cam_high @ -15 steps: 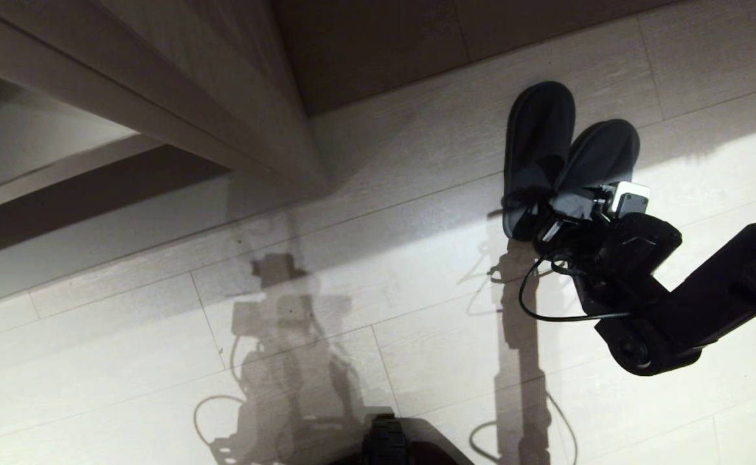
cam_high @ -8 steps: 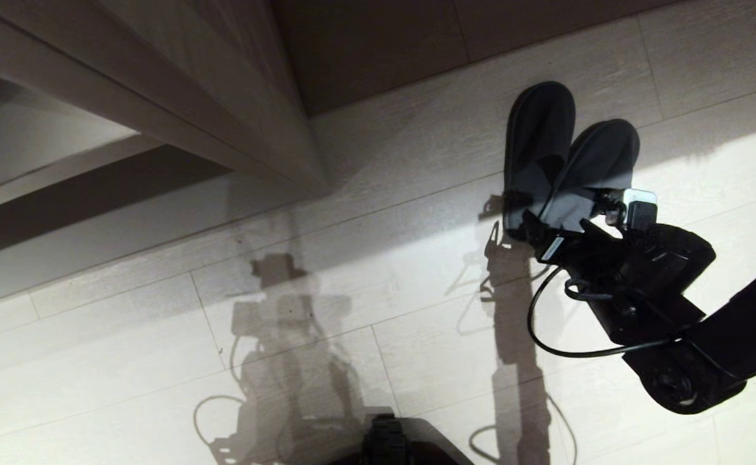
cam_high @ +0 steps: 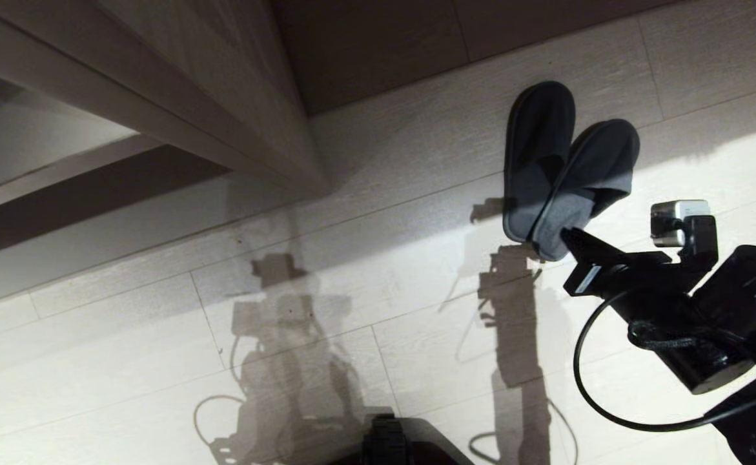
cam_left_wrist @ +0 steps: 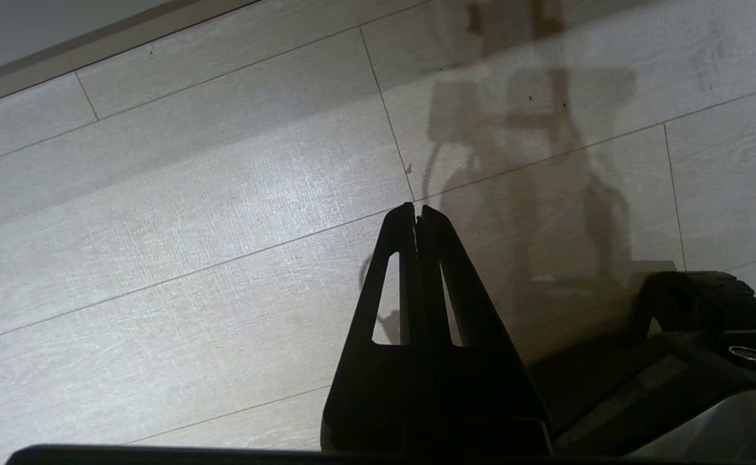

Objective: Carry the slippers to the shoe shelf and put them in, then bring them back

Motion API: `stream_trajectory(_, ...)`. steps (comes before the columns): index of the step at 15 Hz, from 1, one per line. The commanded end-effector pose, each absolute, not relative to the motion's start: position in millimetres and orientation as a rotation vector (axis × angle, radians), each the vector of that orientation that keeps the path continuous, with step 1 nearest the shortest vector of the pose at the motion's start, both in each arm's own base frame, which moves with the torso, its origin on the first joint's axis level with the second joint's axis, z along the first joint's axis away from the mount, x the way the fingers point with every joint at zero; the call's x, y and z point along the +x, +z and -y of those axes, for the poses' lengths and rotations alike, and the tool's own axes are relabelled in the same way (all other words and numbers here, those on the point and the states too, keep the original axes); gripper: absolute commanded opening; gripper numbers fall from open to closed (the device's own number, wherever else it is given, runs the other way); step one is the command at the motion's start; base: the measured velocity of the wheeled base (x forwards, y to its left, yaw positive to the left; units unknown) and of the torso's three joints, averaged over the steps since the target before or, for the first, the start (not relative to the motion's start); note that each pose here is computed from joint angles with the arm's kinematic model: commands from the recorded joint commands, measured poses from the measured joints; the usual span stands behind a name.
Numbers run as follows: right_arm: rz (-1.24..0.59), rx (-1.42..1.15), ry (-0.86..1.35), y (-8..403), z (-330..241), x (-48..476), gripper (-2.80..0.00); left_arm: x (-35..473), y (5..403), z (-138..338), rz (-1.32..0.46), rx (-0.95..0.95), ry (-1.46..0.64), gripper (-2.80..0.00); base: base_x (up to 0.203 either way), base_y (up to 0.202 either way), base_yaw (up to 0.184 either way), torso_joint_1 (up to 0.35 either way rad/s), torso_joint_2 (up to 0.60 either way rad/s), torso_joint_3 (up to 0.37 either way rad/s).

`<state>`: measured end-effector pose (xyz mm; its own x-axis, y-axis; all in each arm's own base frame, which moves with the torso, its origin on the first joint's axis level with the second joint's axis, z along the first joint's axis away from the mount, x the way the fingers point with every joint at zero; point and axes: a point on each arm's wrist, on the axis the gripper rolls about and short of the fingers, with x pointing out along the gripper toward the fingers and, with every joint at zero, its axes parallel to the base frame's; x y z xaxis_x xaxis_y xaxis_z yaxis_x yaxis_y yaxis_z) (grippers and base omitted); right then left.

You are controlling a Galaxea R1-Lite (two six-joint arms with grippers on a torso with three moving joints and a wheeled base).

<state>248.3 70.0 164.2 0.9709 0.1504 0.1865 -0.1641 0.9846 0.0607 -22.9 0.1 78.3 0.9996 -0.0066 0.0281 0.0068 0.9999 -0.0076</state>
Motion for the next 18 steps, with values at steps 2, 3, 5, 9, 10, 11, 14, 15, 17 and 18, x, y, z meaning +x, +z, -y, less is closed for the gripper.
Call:
stream_trajectory(2,0.272,0.064,0.167,188,-59,208,-2.8,-22,76,0,0.02,-0.007,-0.006,-2.8,0.0,0.0,0.0,0.0,0.0,0.0)
stream_trajectory(3,0.281,0.062,0.17,194,-56,197,-2.8,-22,76,0,0.02,-0.006,-0.006,-2.8,0.0,0.0,0.0,0.0,0.0,0.0)
stream_trajectory(5,0.298,0.053,0.176,207,-50,174,-2.8,-22,76,0,0.02,-0.008,-0.006,-2.8,0.0,0.0,0.0,0.0,0.0,0.0)
stream_trajectory(9,0.356,0.02,0.109,224,-25,119,-2.8,-22,76,0,0.02,-0.006,-0.008,-2.8,0.0,0.0,0.0,0.0,0.0,0.0)
stream_trajectory(10,0.377,0.011,0.074,227,-18,103,-2.8,-22,76,0,0.02,-0.006,-0.006,-2.8,0.0,0.0,0.0,0.0,0.0,0.0)
stream_trajectory(11,0.394,-0.006,0.028,227,-10,85,-2.8,-22,76,0,0.02,-0.008,-0.008,-2.8,0.0,0.0,0.0,0.0,0.0,0.0)
stream_trajectory(14,0.423,-0.047,-0.017,212,-1,36,-2.8,-22,76,0,0.018,-0.008,-0.006,-2.8,0.0,0.0,0.0,0.0,0.0,0.0)
stream_trajectory(15,0.425,-0.06,-0.01,202,0,24,-2.8,-22,76,0,0.018,-0.009,-0.006,-2.8,0.0,0.0,0.0,0.0,0.0,0.0)
stream_trajectory(17,0.404,-0.082,-0.015,180,0,11,-2.8,-22,76,0,0.018,-0.009,-0.006,-2.8,0.0,0.0,0.0,0.0,0.0,0.0)
stream_trajectory(18,0.395,-0.089,-0.021,170,0,7,-2.8,-22,76,0,0.018,-0.009,-0.006,-2.8,0.0,0.0,0.0,0.0,0.0,0.0)
